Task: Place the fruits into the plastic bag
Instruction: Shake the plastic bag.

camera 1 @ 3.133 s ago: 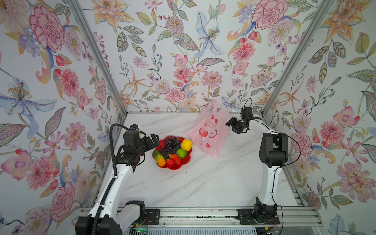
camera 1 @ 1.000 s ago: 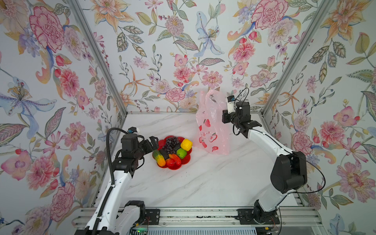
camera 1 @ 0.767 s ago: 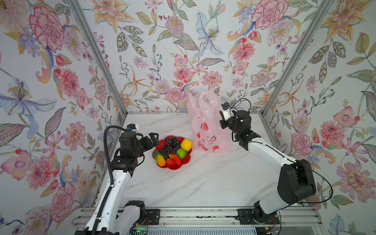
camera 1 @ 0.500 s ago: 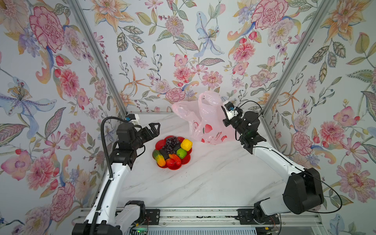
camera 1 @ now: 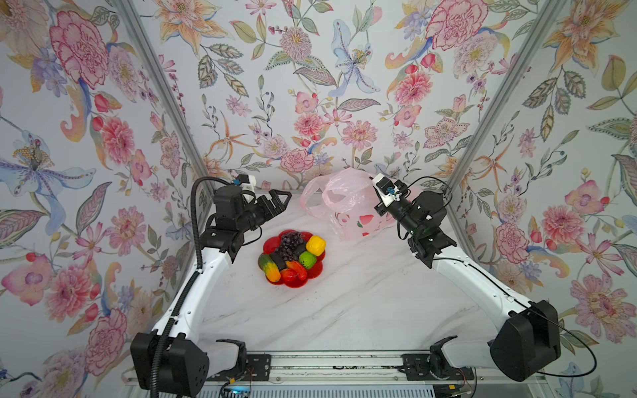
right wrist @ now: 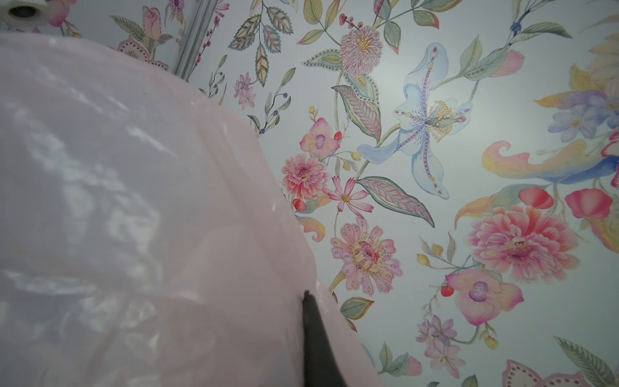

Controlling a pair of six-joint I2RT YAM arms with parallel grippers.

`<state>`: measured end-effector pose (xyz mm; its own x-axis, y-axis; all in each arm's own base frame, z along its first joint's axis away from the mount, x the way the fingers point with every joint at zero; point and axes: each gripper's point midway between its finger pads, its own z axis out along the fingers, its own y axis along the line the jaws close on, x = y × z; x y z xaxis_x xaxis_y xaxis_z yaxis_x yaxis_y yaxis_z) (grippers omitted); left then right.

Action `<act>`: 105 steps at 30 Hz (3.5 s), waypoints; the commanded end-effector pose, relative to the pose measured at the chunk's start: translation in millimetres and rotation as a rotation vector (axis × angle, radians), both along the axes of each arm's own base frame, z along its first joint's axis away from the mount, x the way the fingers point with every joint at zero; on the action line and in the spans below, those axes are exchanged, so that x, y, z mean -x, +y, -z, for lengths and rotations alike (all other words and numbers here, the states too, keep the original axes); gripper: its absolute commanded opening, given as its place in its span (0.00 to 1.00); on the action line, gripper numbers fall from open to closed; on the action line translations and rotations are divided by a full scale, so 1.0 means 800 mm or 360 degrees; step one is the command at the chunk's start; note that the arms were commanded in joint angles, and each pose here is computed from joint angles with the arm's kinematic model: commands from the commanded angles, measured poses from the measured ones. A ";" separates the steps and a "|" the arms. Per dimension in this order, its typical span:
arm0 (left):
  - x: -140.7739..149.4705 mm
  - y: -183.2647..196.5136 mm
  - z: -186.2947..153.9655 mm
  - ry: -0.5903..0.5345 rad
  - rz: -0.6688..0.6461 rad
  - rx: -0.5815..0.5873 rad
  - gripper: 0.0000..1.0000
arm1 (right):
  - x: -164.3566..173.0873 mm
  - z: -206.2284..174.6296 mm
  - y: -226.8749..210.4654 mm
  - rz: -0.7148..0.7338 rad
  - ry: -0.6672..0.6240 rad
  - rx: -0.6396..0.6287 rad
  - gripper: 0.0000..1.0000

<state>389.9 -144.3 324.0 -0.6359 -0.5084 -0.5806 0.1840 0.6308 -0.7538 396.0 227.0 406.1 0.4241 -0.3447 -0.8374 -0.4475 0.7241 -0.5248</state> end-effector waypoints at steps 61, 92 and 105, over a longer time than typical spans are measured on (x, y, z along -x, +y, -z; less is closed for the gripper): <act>-0.045 -0.162 -0.023 -0.0196 0.0452 0.0005 0.00 | 0.133 0.025 -0.118 0.0538 0.2267 -0.1555 1.00; 0.007 -0.188 -0.052 -0.0248 0.0550 0.0053 0.00 | 0.154 0.141 -0.115 0.1066 0.2386 -0.1472 0.34; -0.053 -0.037 -0.013 0.0149 -0.0108 -0.1437 0.00 | 0.044 0.046 -0.136 0.0856 0.1845 -0.1367 0.00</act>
<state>439.1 -231.2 356.9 -0.6258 -0.1347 -0.7683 0.2236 0.9127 -0.3421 329.0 112.5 347.2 -0.6288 0.5592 -0.5404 0.2108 0.7915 0.5737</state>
